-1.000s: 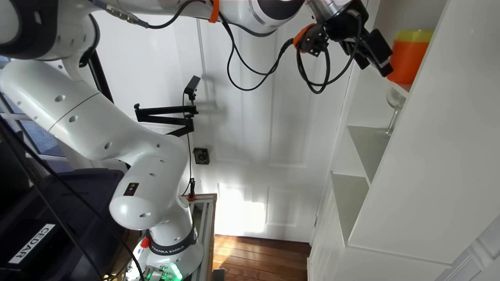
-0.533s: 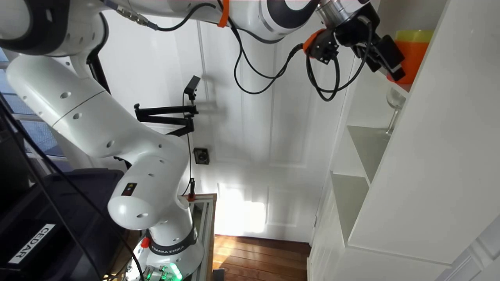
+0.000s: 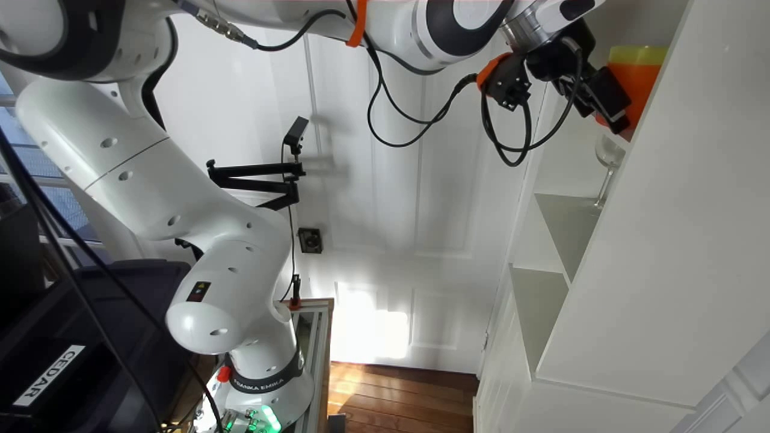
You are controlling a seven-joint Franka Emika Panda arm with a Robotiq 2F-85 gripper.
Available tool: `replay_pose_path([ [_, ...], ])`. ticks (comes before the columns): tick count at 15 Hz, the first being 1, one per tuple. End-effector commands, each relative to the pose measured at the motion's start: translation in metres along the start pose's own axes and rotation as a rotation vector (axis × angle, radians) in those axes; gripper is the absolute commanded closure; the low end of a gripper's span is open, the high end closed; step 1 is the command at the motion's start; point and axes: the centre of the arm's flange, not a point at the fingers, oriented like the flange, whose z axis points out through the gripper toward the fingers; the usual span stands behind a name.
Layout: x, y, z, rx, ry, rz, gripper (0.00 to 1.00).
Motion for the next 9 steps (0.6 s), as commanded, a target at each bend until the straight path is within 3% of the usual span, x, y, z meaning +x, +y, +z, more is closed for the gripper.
replay_pose_path([
  [1, 0.0096, -0.0024, 0.0038, 0.002, 0.034, 0.021, 0.0],
  [9, 0.0175, -0.0008, 0.0037, 0.019, 0.073, 0.033, 0.0],
])
